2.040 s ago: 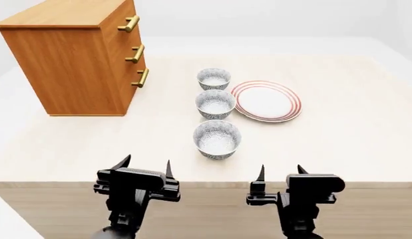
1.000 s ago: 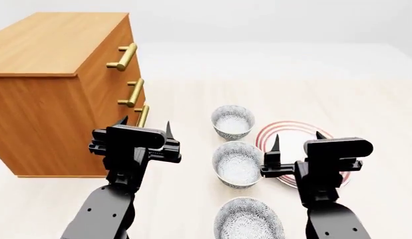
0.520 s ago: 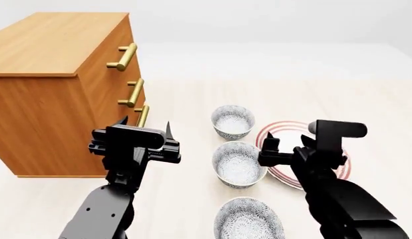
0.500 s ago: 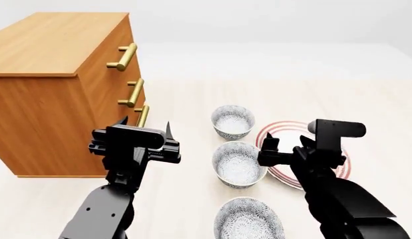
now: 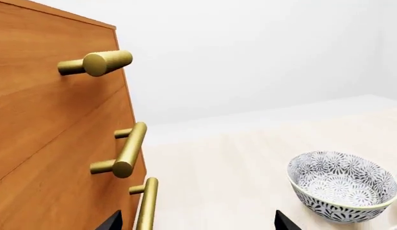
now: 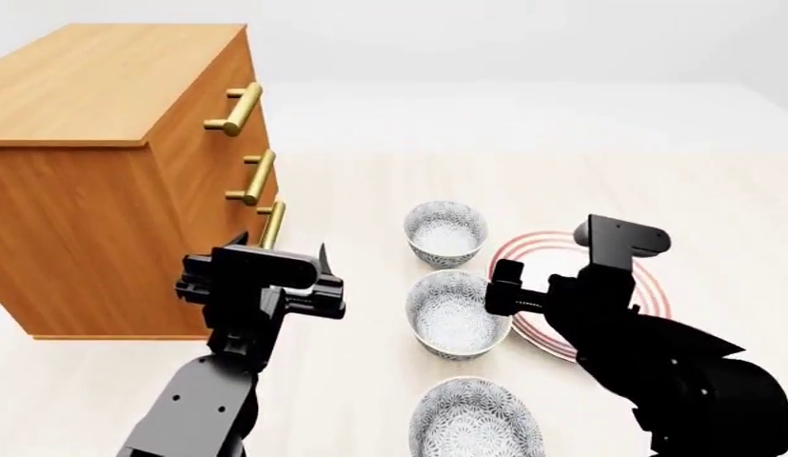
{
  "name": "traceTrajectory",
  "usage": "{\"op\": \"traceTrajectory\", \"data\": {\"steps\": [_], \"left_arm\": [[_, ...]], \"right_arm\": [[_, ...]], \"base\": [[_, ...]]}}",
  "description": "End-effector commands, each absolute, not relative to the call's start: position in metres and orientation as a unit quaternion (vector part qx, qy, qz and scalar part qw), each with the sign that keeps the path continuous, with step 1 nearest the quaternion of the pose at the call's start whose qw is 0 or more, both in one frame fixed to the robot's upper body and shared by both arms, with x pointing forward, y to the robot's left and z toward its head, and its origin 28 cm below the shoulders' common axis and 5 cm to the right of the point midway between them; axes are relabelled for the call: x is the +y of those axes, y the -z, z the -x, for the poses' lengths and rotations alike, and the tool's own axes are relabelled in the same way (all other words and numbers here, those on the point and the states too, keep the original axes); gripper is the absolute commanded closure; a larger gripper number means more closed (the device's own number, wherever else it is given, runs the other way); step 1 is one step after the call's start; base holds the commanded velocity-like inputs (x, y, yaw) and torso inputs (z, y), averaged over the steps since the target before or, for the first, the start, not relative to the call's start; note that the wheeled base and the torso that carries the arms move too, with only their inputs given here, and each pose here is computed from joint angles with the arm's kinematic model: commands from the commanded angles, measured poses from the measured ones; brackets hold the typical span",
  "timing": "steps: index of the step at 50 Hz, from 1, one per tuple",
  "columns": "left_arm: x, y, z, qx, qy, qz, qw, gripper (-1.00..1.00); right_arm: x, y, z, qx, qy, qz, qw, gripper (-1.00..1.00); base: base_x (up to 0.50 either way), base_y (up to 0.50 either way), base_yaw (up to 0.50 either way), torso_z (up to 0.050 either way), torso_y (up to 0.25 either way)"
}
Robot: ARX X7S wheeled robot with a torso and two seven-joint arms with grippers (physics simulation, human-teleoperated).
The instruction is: Stack the bowl in the middle on the bowl at the back.
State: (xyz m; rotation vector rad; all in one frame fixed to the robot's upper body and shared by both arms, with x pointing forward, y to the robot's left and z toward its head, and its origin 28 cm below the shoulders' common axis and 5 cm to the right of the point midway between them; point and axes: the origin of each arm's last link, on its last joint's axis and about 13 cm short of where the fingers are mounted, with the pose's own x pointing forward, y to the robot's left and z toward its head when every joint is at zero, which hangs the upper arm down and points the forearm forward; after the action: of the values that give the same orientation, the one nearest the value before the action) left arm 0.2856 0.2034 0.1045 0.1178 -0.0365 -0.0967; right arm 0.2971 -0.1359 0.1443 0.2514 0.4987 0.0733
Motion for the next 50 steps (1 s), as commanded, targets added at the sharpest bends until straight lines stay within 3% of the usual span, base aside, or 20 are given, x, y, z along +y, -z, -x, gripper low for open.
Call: {"op": "traceTrajectory", "data": {"steps": [1, 50], "left_arm": [[0.204, -0.101, -0.286, -0.011, 0.05, -0.06, 0.997, -1.0], [0.202, -0.097, -0.287, -0.002, 0.057, -0.065, 0.996, -1.0]], "right_arm": [[-0.136, -0.145, -0.301, 0.274, -0.038, -0.135, 0.951, -1.0], [-0.131, -0.117, -0.306, 0.319, -0.082, -0.154, 0.932, -1.0]], "base": [[0.0, 0.0, 0.0, 0.0, 0.0], [0.0, 0.0, 0.0, 0.0, 0.0]]}}
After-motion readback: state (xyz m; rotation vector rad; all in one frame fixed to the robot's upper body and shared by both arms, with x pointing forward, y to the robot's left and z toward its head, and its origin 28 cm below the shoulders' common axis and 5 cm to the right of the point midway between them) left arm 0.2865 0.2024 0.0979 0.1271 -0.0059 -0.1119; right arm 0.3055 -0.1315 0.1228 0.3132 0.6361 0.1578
